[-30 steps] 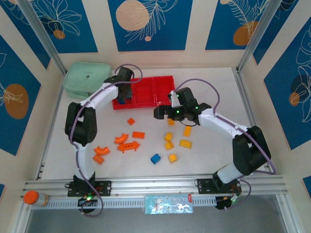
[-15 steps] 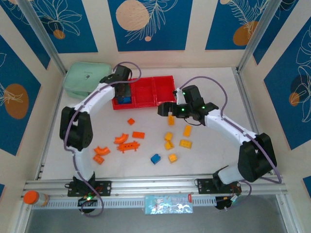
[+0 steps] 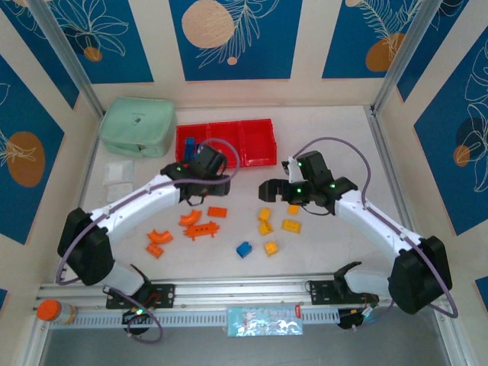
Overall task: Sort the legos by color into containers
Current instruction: Pick up the lego from the middle-left of the table.
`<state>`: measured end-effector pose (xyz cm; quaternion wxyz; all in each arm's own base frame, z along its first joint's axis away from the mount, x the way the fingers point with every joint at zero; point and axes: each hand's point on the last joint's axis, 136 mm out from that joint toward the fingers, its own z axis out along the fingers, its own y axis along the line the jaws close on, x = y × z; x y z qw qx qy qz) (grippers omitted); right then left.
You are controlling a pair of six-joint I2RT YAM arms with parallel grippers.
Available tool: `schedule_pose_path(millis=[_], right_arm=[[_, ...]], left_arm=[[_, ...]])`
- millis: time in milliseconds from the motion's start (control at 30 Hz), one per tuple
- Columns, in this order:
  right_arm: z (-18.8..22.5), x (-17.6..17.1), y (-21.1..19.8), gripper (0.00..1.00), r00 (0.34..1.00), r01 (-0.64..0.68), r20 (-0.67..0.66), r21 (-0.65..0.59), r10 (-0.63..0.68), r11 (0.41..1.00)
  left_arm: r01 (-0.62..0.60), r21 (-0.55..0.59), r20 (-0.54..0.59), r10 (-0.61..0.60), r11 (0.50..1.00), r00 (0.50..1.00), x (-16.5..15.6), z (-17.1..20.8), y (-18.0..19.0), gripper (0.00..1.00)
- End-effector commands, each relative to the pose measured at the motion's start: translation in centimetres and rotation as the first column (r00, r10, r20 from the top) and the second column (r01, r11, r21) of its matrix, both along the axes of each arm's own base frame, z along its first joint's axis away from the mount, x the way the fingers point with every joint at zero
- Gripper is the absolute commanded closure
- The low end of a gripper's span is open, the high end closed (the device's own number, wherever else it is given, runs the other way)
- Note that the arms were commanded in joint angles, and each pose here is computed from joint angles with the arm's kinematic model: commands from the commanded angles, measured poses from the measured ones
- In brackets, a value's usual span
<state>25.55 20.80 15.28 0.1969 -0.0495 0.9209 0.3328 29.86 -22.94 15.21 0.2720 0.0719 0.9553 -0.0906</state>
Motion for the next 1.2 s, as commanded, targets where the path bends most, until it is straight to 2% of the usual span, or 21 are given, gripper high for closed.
schedule_pose_path(millis=[0,300,500,733,867,1167], right_arm=[[-1.5,-3.1,-0.4,0.01,0.996,-0.011,-0.091,0.025,0.013,1.0],[-4.5,-7.2,-1.6,0.01,0.981,0.013,-0.193,0.038,-0.005,0.999],[-5.6,-8.3,-2.7,0.01,0.978,0.045,-0.204,0.017,-0.041,0.999],[-5.7,-8.3,-3.1,0.01,0.981,0.057,-0.188,0.011,-0.054,0.998],[-5.7,-8.1,-3.1,0.01,0.981,0.06,-0.185,0.012,-0.057,0.998],[-5.9,-7.7,-3.3,0.01,0.979,0.067,-0.191,0.005,-0.065,0.998]], left_arm=[[-0.05,-0.067,-0.068,0.045,0.997,0.997,-3.7,-1.7,-0.8,0.38],[0.019,-0.059,-0.235,-0.032,0.998,0.971,-12.0,-5.5,-4.8,0.28],[0.089,-0.016,-0.333,-0.089,0.996,0.939,-15.4,-8.2,-6.2,0.2],[0.207,-0.05,-0.346,-0.212,0.977,0.914,-16.2,-9.7,-8.2,0.18],[0.239,-0.018,-0.352,-0.23,0.971,0.907,-15.9,-10.6,-8.7,0.18],[0.292,-0.007,-0.363,-0.275,0.956,0.89,-16.3,-12.1,-9.4,0.3]])
